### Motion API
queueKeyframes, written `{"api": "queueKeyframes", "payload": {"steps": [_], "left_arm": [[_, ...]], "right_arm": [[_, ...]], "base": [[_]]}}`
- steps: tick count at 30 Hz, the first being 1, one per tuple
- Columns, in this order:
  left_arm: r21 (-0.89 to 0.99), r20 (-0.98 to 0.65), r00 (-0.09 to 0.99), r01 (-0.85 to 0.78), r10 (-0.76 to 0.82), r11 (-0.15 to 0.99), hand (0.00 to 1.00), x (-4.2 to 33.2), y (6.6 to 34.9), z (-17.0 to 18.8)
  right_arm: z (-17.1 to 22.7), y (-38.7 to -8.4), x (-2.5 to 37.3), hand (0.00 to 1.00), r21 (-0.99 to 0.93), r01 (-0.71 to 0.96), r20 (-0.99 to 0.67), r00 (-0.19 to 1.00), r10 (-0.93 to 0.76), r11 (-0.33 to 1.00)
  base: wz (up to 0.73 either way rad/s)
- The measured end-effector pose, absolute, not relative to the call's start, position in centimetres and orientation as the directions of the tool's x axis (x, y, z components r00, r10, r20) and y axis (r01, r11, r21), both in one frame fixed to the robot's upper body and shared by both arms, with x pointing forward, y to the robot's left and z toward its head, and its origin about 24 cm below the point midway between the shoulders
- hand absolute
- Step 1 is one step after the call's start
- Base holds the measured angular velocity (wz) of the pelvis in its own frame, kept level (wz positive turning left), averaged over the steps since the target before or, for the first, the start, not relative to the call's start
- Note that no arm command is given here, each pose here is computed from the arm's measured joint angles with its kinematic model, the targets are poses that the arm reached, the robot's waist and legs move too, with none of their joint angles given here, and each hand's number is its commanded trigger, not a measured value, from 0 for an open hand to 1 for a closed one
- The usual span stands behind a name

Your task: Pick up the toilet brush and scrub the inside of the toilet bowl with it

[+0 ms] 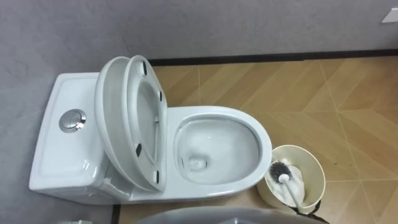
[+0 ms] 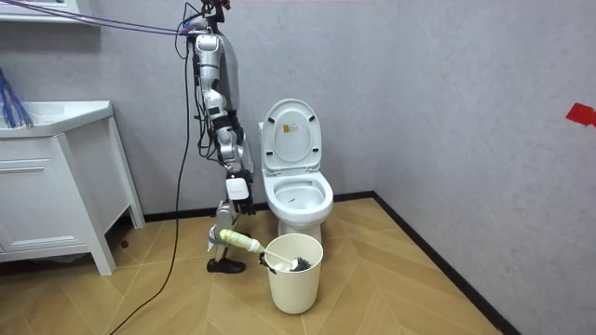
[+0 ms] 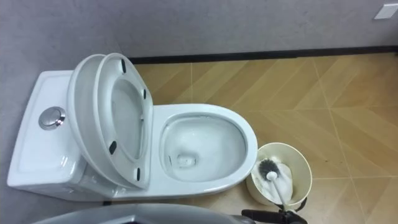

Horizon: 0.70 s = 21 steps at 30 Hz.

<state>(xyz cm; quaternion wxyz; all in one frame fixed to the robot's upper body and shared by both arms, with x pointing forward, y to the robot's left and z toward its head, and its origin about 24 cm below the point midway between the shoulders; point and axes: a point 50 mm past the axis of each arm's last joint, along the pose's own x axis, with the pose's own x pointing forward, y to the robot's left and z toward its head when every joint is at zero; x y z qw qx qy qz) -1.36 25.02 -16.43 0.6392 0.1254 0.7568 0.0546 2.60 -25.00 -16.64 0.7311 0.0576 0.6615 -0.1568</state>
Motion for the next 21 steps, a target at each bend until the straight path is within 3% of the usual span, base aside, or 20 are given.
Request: {"api": "queueKeyframes", "payload": {"steps": [18,21], "left_arm": [[0.354,-0.931,-0.029,0.151,0.363,0.923,0.00,0.0,25.4,-16.3],[0.355,-0.933,-0.008,0.153,0.361,0.922,0.00,0.4,25.4,-16.4]], "right_arm": [[-16.6,-25.3,2.0,0.00,-0.230,0.160,-0.969,0.056,-0.241,0.960],[-16.4,-25.3,3.0,0.00,-0.244,0.133,-0.961,0.103,-0.258,0.961]], "base": [[-0.03],[-0.08]]}}
